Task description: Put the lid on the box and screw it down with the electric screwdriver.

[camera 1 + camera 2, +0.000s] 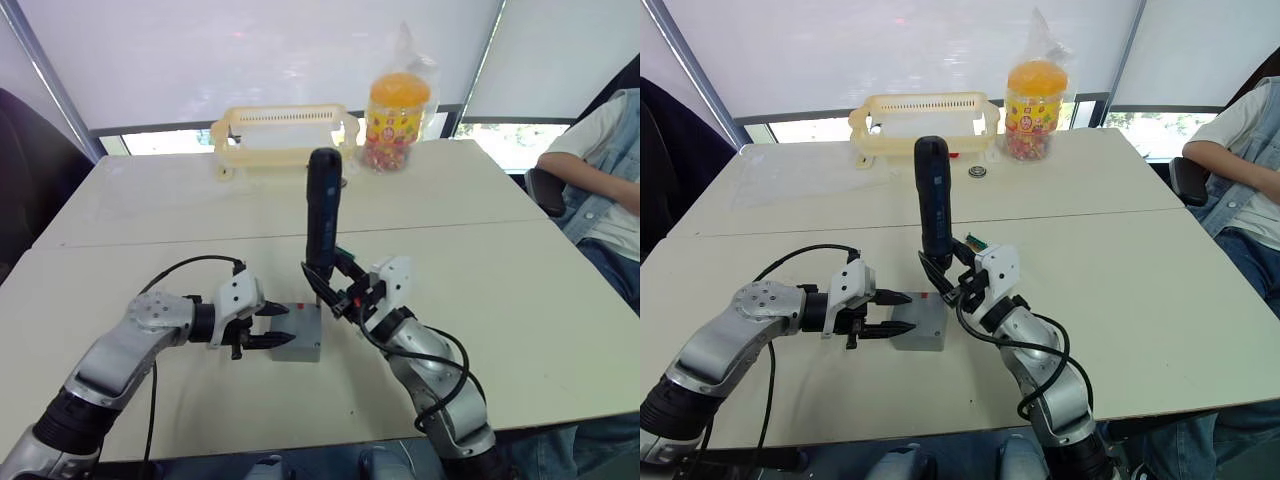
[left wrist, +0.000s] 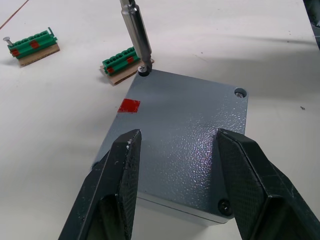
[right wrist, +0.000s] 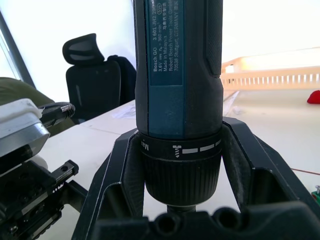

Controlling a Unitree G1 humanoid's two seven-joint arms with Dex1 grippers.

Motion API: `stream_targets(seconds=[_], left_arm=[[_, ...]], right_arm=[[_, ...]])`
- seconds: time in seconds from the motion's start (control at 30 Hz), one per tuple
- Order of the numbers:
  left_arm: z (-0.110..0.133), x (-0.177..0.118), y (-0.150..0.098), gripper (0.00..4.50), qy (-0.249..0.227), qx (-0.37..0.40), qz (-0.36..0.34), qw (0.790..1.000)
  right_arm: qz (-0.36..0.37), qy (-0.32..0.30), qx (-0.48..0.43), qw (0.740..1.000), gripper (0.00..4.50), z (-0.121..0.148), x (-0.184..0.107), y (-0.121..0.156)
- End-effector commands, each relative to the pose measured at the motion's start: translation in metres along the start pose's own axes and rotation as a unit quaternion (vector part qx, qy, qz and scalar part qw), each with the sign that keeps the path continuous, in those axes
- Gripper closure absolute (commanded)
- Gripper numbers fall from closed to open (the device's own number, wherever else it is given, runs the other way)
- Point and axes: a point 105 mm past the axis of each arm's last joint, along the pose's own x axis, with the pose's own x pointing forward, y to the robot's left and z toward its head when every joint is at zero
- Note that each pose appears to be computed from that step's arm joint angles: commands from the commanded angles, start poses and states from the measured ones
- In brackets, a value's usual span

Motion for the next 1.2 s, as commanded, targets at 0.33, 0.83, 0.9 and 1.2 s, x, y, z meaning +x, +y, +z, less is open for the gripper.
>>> stream_targets(seconds=[0.33, 0.83, 0.9, 1.2], left_arm=[[-0.024, 0.002, -0.003, 2.09, 0.047, -0.018, -0.002, 0.999], [-0.026, 0.001, -0.003, 2.09, 0.049, -0.019, -0.001, 0.999], [-0.027, 0.001, -0.003, 2.09, 0.050, -0.019, -0.001, 0.999], [-0.027, 0.001, -0.002, 2.09, 0.050, -0.018, 0.000, 0.999]], right_arm=[[0.007, -0.064, -0.013, 0.998, 2.72, 0.033, 0.005, 0.005], [0.004, -0.046, -0.010, 0.999, 2.72, 0.020, 0.002, 0.004], [0.004, -0.046, -0.010, 0.999, 2.72, 0.021, 0.002, 0.005], [0.001, -0.045, -0.013, 0.999, 2.72, 0.018, 0.004, 0.003]])
